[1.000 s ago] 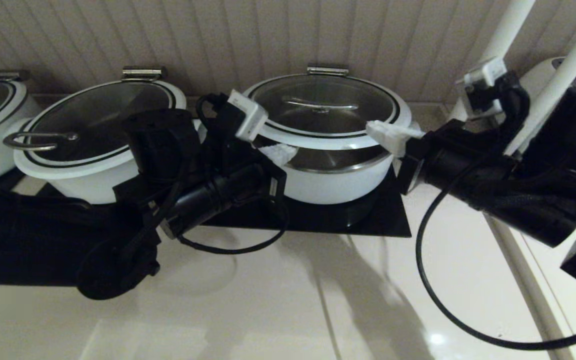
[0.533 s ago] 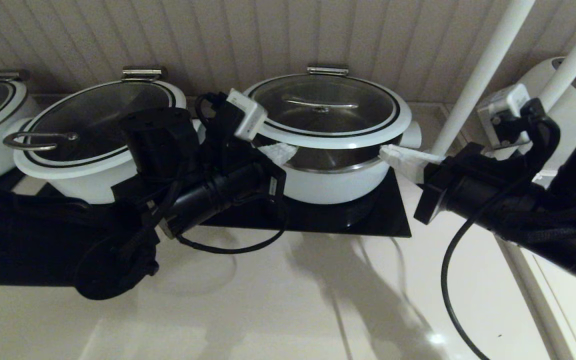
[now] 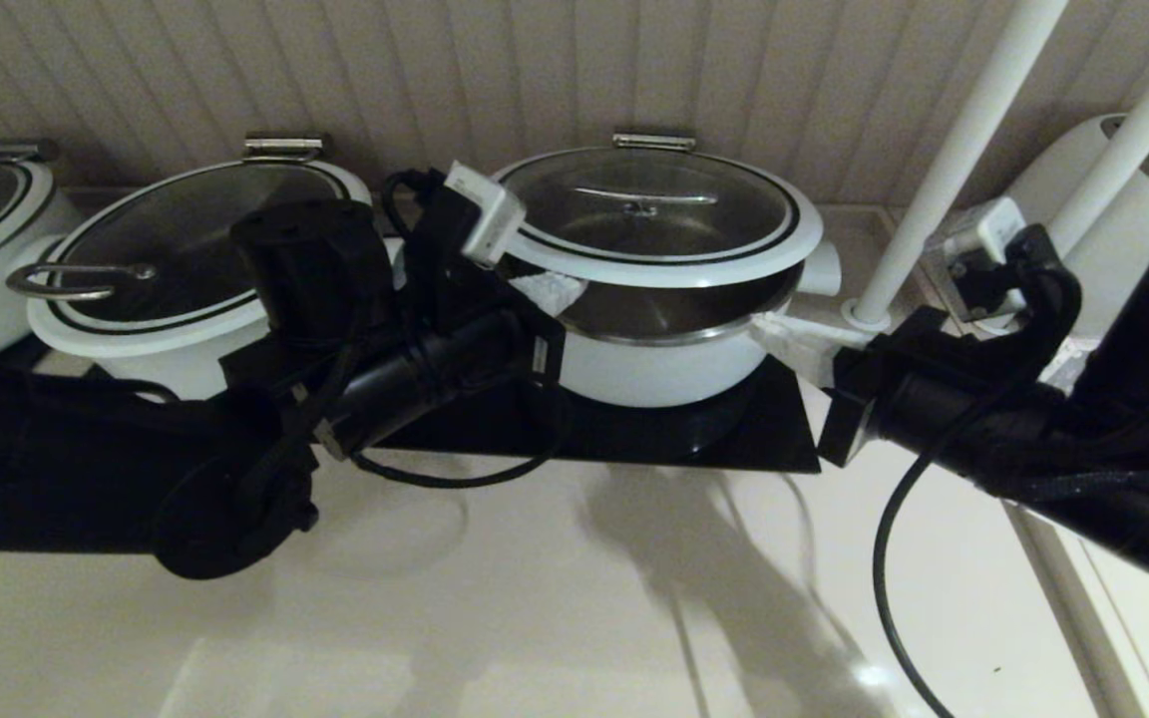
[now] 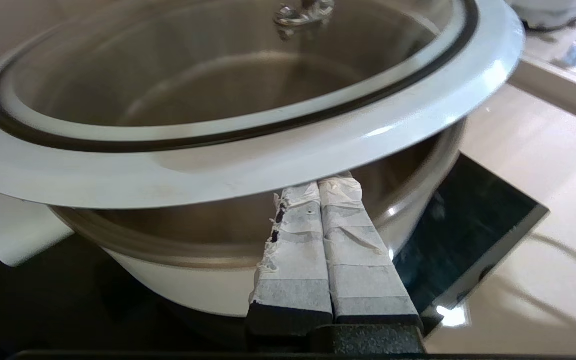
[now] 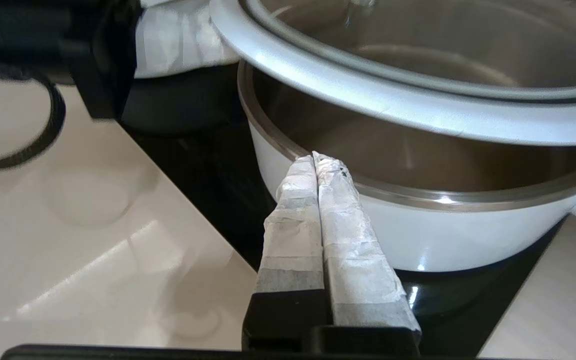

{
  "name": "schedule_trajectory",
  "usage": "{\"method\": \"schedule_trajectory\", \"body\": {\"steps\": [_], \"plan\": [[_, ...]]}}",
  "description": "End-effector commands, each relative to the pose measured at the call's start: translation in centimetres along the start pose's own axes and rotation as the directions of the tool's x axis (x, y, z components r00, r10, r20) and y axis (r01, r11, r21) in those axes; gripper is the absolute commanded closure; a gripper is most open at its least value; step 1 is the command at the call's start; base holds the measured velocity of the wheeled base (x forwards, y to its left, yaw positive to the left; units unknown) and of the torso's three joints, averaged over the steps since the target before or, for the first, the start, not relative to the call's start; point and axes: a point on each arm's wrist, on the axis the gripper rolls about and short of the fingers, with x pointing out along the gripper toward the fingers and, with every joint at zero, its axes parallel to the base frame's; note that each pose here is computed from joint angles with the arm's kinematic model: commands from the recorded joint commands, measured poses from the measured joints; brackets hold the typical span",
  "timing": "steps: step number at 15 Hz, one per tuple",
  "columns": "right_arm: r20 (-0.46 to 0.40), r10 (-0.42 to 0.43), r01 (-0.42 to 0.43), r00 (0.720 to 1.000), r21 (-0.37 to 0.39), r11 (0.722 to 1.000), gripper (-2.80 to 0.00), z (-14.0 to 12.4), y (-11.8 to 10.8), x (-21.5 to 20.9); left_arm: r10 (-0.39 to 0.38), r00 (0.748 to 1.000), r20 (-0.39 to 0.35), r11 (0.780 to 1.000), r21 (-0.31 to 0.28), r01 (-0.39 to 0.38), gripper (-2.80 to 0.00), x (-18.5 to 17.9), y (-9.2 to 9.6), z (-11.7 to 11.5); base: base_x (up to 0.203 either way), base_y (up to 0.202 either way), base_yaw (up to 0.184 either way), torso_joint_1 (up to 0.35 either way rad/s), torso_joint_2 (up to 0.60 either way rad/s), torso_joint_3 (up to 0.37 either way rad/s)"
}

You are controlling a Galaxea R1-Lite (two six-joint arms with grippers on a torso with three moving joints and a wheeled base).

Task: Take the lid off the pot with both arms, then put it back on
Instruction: Open the pot lid completely

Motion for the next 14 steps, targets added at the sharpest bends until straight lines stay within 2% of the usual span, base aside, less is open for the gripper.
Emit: {"method": "schedule_trajectory", "body": {"steps": [1,9,14], "plan": [[-0.019,0.004,-0.004,1.0,0.002,1.0,0.0,-0.7,0.0,0.6,0.009,1.0,0.011,1.0,0.003,-0.009,0.0,0.3,0.3,0.1,0.0,0.0,0.0,0.0,0.0,0.0],[-0.066,0.006,-0.005,0.998,0.007,1.0,0.0,-2.3,-0.1,2.4,0.01,1.0,0.005,1.0,0.001,-0.01,0.0,0.4,0.4,-0.2,0.0,0.0,0.0,0.0,0.0,0.0],[-0.049,-0.052,0.052,0.997,-0.002,0.999,0.0,-2.3,-2.0,4.5,0.025,1.0,0.008,1.0,0.003,-0.025,0.0,0.6,0.9,-0.2,0.0,0.0,0.0,0.0,0.0,0.0]]}}
